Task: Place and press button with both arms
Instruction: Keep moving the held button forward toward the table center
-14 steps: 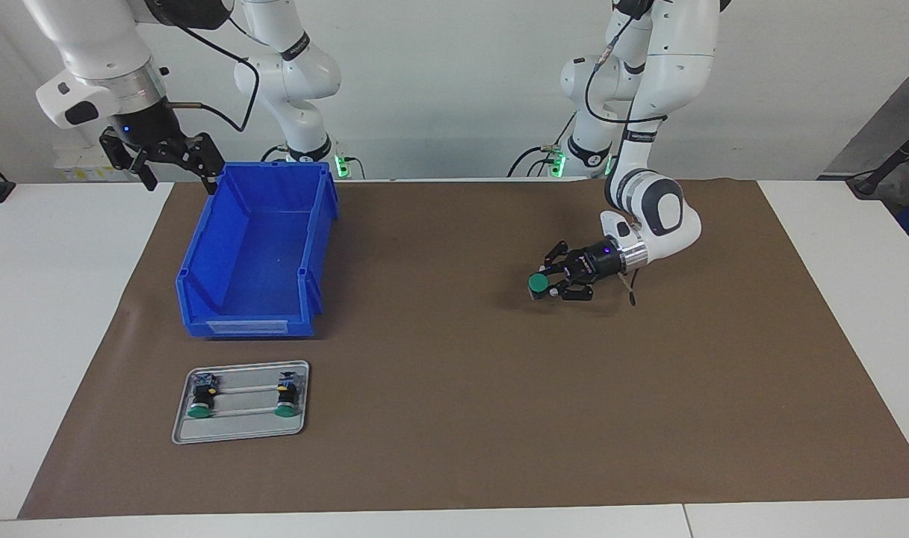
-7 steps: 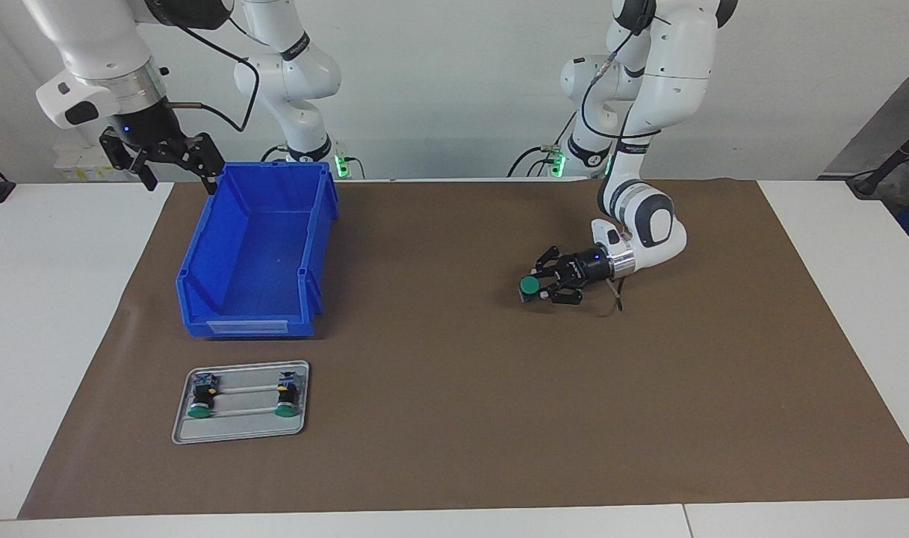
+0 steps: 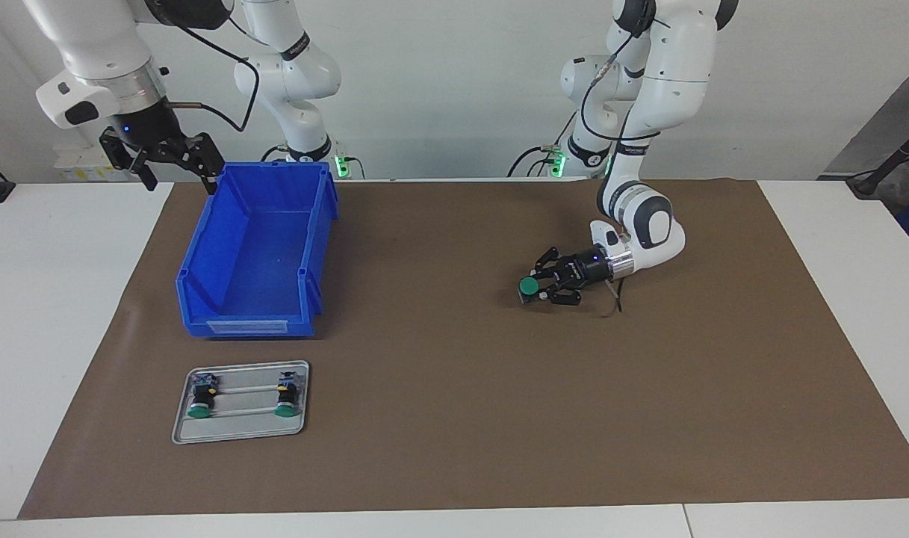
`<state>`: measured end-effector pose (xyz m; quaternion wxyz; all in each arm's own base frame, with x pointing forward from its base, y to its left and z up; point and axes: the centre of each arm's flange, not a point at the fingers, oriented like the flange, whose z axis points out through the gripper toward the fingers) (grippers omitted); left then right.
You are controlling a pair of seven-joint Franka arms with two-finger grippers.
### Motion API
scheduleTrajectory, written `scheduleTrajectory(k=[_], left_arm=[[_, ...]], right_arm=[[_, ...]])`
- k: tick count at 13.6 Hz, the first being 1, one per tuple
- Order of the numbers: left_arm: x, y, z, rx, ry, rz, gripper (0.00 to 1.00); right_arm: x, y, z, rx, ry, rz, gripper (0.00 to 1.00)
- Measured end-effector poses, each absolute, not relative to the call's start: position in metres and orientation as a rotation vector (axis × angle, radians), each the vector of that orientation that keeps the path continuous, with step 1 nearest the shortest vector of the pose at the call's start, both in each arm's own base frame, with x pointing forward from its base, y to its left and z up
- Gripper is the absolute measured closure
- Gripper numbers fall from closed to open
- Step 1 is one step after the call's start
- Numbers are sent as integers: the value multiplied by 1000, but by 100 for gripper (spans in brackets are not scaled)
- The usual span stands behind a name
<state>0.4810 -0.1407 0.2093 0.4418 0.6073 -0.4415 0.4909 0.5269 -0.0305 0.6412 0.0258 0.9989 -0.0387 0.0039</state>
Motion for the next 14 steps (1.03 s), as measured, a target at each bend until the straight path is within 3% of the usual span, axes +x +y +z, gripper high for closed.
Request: scheduleTrajectory(k=[14], left_arm=[[477,-144,204,1507,-1125,1219,66]], right_arm=[[527,-30,641,3088,-120,12,0]])
